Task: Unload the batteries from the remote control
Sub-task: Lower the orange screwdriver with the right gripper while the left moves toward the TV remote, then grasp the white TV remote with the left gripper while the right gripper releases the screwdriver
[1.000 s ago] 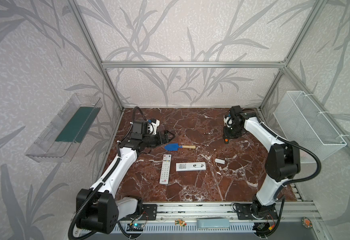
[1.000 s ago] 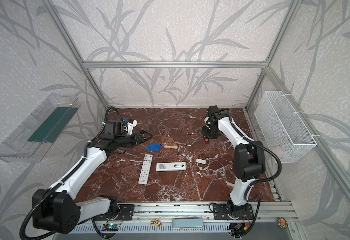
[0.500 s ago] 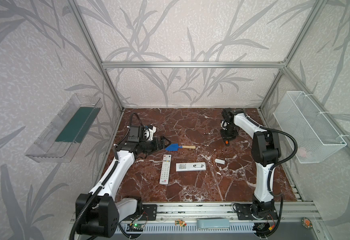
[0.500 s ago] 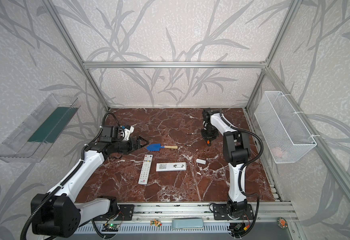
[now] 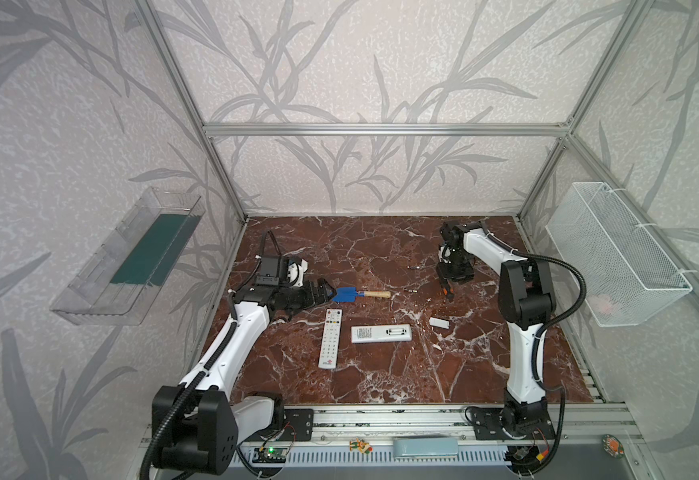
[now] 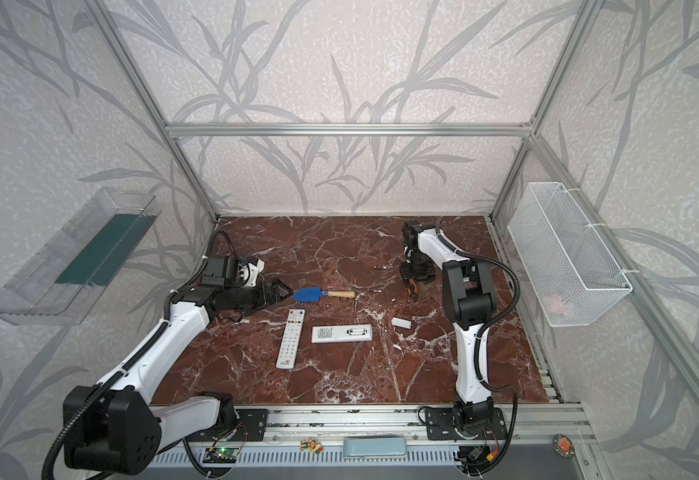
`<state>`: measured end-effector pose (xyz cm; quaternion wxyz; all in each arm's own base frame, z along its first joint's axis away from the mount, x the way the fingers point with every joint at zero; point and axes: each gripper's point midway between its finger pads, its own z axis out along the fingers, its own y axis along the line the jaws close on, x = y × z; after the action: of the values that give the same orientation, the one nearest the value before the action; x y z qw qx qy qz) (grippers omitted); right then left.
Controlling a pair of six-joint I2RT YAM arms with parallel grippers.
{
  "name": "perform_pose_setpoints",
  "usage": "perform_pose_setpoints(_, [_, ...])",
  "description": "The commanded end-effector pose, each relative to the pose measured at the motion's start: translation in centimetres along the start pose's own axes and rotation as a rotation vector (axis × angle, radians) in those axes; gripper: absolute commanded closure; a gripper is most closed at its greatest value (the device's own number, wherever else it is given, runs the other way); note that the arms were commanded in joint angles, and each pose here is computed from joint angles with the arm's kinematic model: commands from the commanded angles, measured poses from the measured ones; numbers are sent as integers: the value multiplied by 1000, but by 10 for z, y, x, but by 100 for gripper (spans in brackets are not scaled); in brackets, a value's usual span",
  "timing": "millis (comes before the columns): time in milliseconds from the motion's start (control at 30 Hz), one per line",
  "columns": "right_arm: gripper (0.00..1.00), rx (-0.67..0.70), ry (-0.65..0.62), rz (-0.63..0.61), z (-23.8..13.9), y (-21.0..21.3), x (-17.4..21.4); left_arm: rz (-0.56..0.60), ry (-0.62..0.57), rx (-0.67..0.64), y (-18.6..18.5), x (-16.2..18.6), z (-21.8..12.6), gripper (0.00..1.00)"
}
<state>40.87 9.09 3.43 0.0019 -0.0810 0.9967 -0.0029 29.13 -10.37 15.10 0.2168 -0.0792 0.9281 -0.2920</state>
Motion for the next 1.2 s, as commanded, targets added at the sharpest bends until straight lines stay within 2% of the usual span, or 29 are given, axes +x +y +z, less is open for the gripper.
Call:
perform_pose_setpoints(0, [31, -25, -49, 13, -17, 2, -5, -1, 24, -61, 12, 6, -2, 1])
perform_pose_setpoints(167, [21, -77, -261, 24, -83, 9, -21, -2, 26, -103, 18, 6, -3, 1])
perform_pose_setpoints(267, [7, -148, -426, 21, -134, 21, -25, -7, 33, -102, 18, 6, -3, 1])
perform_pose_setpoints(300, [0, -181, -491, 18, -151, 26, -24, -12, 31, -104, 18, 5, -3, 1])
perform_pose_setpoints(367, [1, -276, -634, 39, -184, 36, -19, -13, 31, -119, 20, 5, -4, 1])
perform_pose_setpoints(433, [1, -483, -725, 77, -202, 54, -11, -18, 39, -152, 25, 8, -5, 1])
perform_pose_setpoints(533, [1, -706, -696, 81, -208, 73, 7, 8, 74, -184, 27, 16, 2, 4])
perform_pose_setpoints(633, [1, -778, -628, 14, -209, 88, 31, 73, 110, -269, 29, 26, 9, 4])
perform_pose_setpoints(933, [1, -734, -627, -21, -194, 89, 107, 137, 188, -400, 40, 47, 28, 6])
perform_pose_setpoints(1167, [1, -756, -570, -6, -171, 94, 140, 137, 281, -430, 48, 62, 46, 8])
